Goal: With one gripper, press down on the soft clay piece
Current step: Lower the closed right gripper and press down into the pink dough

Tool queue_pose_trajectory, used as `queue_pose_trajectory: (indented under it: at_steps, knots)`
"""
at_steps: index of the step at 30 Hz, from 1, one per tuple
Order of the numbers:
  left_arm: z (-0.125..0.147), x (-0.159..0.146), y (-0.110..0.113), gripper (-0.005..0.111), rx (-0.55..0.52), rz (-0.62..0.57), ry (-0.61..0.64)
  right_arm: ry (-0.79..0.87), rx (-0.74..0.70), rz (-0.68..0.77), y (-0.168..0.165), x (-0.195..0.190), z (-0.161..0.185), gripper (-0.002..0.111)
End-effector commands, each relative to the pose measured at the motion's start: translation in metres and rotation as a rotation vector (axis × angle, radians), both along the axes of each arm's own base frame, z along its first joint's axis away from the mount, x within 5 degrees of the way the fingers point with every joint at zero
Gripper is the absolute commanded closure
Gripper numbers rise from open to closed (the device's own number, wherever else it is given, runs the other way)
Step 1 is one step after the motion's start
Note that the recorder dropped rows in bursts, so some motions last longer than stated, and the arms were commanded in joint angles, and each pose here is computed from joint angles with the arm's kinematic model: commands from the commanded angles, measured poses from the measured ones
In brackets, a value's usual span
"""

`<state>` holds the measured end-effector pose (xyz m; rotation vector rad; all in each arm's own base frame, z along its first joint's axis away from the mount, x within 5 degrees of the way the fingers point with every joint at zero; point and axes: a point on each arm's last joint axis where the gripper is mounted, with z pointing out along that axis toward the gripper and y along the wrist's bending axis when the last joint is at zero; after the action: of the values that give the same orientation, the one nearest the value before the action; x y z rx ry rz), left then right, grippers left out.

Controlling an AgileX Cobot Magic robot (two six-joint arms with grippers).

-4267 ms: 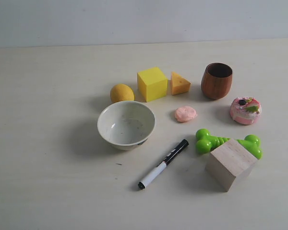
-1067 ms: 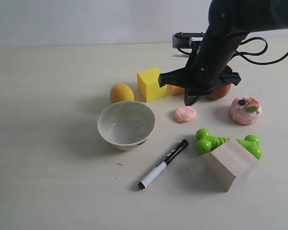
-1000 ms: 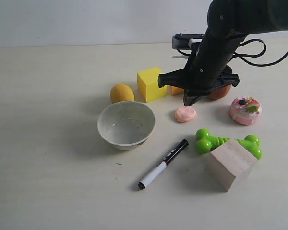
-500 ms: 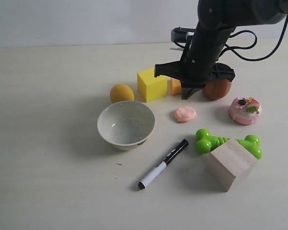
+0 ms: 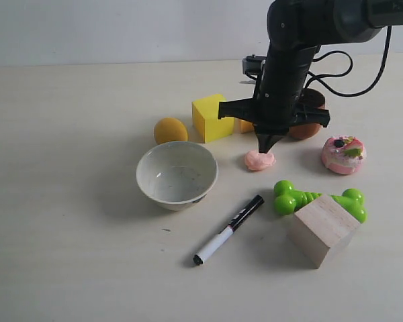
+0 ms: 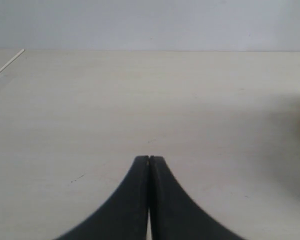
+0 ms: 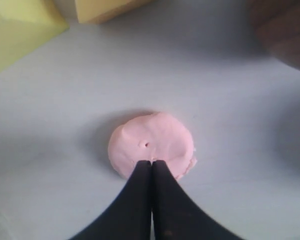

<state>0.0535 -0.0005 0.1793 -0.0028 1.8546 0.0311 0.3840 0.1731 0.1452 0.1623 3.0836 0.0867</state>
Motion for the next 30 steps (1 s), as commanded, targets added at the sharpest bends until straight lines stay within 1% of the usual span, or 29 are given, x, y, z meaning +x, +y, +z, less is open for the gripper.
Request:
queue_pose_trajectory:
  at_steps: [1, 8, 21, 30]
  knots:
    - [0.002, 0.0, 0.0, 0.107, -0.005, -0.003, -0.018, 0.009, 0.005, -0.025, 0.002, 0.001, -0.003, 0.108]
    - [0.002, 0.0, 0.0, 0.107, -0.007, -0.002, -0.018, 0.005, 0.036, -0.065, 0.005, 0.002, -0.004, 0.108]
    - [0.002, 0.0, 0.0, 0.107, -0.008, -0.002, -0.018, 0.004, 0.037, -0.095, 0.005, 0.003, -0.005, 0.108]
    - [0.002, 0.0, 0.0, 0.107, -0.006, -0.002, -0.018, 0.036, 0.019, -0.097, 0.005, 0.003, -0.021, 0.108]
